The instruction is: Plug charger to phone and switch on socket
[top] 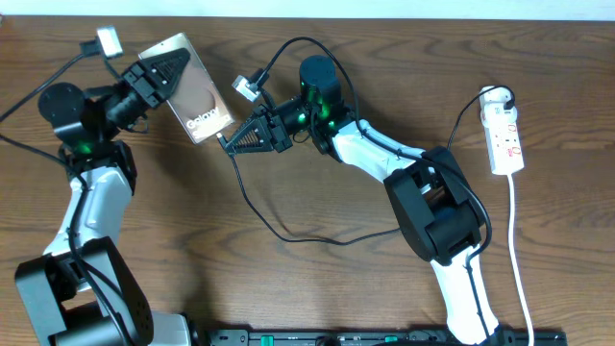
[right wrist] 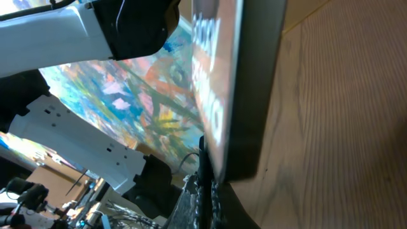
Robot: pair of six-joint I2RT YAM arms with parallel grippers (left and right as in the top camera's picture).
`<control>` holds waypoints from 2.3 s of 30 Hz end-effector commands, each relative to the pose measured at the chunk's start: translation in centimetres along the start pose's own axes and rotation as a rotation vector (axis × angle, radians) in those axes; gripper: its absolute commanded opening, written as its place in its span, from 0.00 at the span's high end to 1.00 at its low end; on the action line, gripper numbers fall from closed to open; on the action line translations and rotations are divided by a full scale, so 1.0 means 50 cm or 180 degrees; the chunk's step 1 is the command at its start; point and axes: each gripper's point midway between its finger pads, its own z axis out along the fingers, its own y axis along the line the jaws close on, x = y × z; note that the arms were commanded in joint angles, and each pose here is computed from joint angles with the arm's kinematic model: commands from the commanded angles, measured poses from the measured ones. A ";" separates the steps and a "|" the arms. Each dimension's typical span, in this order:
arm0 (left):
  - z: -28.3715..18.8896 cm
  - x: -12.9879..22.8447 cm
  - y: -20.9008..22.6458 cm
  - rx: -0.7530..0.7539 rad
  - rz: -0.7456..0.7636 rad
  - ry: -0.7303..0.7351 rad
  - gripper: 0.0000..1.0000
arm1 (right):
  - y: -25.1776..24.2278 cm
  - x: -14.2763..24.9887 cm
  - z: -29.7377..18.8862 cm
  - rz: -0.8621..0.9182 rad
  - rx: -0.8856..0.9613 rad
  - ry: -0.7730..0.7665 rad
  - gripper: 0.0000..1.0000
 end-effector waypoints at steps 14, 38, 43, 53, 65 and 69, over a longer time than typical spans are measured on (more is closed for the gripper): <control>0.009 -0.003 -0.030 0.0111 0.0056 0.0070 0.93 | 0.009 -0.008 0.009 -0.0079 -0.0009 0.0005 0.99; 0.009 0.002 -0.032 0.0134 0.0076 0.0111 0.93 | 0.008 -0.009 0.009 -0.0080 -0.0002 -0.0003 0.99; 0.008 0.005 -0.034 0.0151 0.0076 0.0143 0.93 | 0.008 -0.009 0.009 -0.0080 -0.0002 -0.0003 0.99; 0.008 0.009 -0.036 0.0171 0.0173 0.0172 0.93 | 0.008 -0.009 0.009 -0.0079 -0.0003 -0.0002 0.99; 0.008 0.015 -0.039 0.0202 0.0155 0.0232 0.93 | 0.007 -0.010 0.009 -0.0079 0.0008 -0.0013 0.99; 0.007 0.018 -0.041 0.0217 0.0145 0.0259 0.93 | 0.005 -0.013 0.009 -0.0078 0.0027 -0.0033 0.99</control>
